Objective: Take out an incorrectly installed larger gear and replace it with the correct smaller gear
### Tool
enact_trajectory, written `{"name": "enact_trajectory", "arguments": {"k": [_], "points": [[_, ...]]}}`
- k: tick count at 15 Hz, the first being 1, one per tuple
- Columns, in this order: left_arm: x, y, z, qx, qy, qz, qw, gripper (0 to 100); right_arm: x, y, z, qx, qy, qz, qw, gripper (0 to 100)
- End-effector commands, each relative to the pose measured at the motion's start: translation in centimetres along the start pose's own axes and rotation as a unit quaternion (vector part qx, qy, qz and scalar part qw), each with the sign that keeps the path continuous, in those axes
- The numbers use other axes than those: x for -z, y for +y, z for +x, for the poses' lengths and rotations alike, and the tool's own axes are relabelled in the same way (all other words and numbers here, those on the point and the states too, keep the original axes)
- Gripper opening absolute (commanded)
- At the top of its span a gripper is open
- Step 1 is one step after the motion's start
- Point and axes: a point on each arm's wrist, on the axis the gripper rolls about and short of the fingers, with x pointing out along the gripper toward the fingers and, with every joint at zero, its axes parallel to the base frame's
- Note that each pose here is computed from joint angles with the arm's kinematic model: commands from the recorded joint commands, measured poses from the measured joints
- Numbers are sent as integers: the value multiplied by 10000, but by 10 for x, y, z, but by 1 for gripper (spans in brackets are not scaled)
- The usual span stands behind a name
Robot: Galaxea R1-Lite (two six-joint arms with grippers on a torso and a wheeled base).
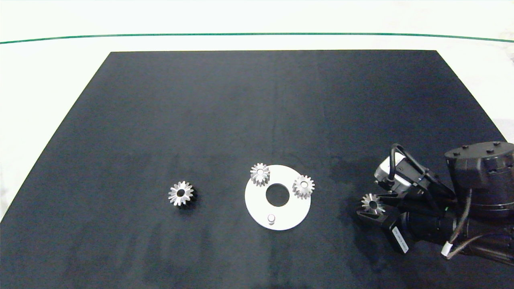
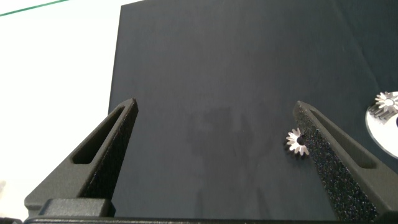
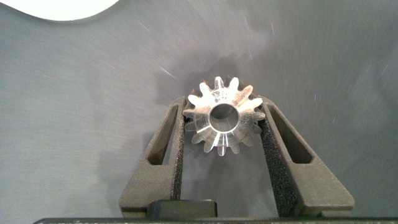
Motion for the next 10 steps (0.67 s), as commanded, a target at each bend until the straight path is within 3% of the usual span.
{"name": "enact_trajectory", "arguments": {"k": [1, 5, 10], "points": [[2, 0, -1, -2, 16, 9, 10000, 100, -16, 8, -19, -205, -320, -163, 9991, 25], [7, -1, -6, -4, 9, 8, 10000, 100, -38, 24, -26, -576, -441, -407, 9965, 25], [6, 0, -10, -21, -73, -3, 10000, 100, -60, 38, -23, -920, -203, -662, 9933, 25]]}}
